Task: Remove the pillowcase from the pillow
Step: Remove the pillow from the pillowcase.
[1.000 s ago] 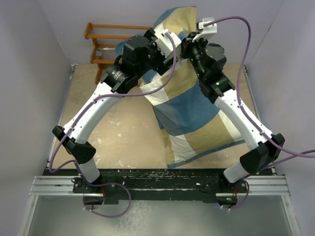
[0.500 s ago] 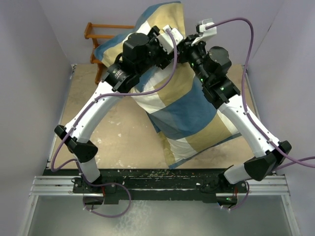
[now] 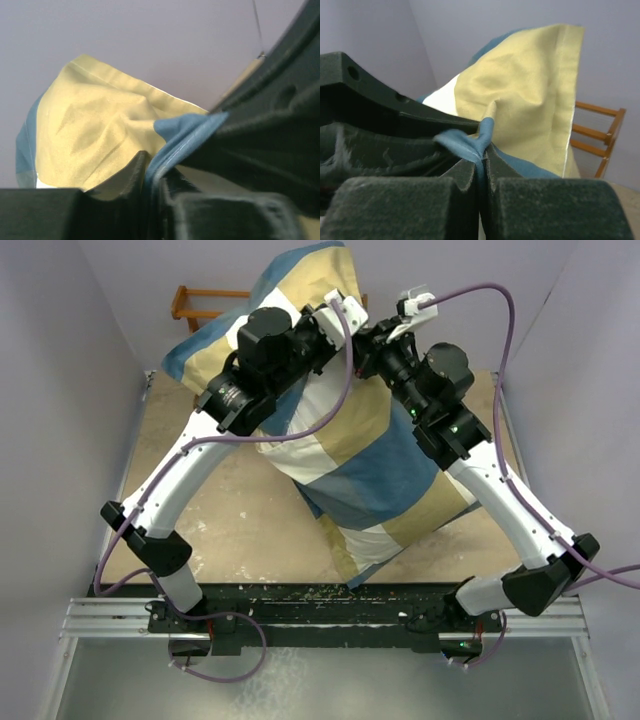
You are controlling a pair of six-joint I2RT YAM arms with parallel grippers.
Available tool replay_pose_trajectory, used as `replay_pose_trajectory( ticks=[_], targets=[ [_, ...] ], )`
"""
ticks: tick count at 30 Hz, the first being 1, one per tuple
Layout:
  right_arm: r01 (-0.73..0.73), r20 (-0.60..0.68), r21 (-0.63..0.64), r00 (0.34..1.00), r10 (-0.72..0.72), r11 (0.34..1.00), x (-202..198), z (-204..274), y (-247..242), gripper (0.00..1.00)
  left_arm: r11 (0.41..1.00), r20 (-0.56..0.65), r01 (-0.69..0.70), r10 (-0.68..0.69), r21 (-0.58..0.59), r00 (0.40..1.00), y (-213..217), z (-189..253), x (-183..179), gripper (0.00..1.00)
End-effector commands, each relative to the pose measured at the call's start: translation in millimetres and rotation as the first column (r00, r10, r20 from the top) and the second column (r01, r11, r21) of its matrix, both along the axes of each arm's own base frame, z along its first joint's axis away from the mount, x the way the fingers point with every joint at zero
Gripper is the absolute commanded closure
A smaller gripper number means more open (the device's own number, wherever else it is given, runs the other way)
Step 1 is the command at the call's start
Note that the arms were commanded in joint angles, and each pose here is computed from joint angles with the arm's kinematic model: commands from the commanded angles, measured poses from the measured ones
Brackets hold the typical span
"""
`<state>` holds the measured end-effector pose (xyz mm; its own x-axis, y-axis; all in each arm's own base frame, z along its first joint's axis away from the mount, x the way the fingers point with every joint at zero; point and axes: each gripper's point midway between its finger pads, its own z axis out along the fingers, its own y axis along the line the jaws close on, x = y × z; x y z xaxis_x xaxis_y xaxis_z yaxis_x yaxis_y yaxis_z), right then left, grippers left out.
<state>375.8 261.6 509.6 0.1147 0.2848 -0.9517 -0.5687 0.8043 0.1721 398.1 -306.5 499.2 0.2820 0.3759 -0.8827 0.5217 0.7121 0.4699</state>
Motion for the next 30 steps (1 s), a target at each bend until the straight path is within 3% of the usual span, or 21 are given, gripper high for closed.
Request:
replay_pose_trajectory(
  ticks=[1, 2, 4, 6, 8, 12, 18, 22, 27, 30],
  targets=[
    [-0.06, 0.169, 0.16, 0.985, 0.033, 0.985, -44.6, 68.5, -18.7, 1.0, 0.974, 0.169, -0.19, 0.21, -0.125, 0.963, 43.7, 59.8, 9.3, 0.95],
    [-0.094, 0.157, 0.167, 0.985, 0.068, 0.981, -48.4, 62.2, -15.1, 1.0, 0.968, 0.171, -0.211, 0.232, -0.134, 0.957, 48.0, 61.0, 12.7, 1.0],
    [-0.114, 0.147, 0.176, 0.985, 0.088, 0.978, -51.9, 57.0, -16.8, 1.0, 0.967, 0.165, -0.214, 0.236, -0.138, 0.958, 52.7, 61.4, 14.3, 1.0],
    [-0.18, 0.132, 0.156, 0.978, 0.16, 0.971, -57.2, 48.0, -12.7, 0.73, 0.971, 0.162, -0.198, 0.218, -0.131, 0.962, 51.2, 60.9, 11.9, 1.0],
    [-0.212, 0.104, 0.147, 0.975, 0.198, 0.966, -62.2, 37.0, -14.6, 0.52, 0.974, 0.162, -0.186, 0.206, -0.129, 0.965, 51.2, 62.2, 8.6, 1.0],
    [-0.265, 0.1, 0.152, 0.962, 0.252, 0.952, -88.1, 17.0, -31.1, 0.3, 0.976, 0.168, -0.179, 0.199, -0.123, 0.966, 54.1, 66.0, 3.5, 1.0],
    [-0.427, 0.042, 0.053, 0.904, 0.425, 0.903, -105.5, -7.6, -6.2, 0.23, 0.986, 0.166, -0.117, 0.137, -0.121, 0.977, 44.9, 72.0, -3.1, 1.0],
    [-0.423, 0.001, -0.022, 0.906, 0.424, 0.906, -77.7, -16.7, 9.3, 0.2, 0.989, 0.144, -0.076, 0.095, -0.13, 0.985, 38.9, 75.3, -7.8, 1.0],
    [-0.298, -0.037, -0.129, 0.955, 0.296, 0.946, -20.4, -35.8, 11.5, 0.14, 0.988, 0.119, -0.013, 0.031, -0.153, 0.992, 32.8, 82.7, -22.1, 1.0],
    [-0.315, -0.073, -0.165, 0.949, 0.307, 0.934, -1.8, -50.6, 15.1, 0.13, 0.987, 0.116, 0.004, 0.015, -0.161, 0.993, 31.2, 86.1, -27.0, 1.0]
  ],
)
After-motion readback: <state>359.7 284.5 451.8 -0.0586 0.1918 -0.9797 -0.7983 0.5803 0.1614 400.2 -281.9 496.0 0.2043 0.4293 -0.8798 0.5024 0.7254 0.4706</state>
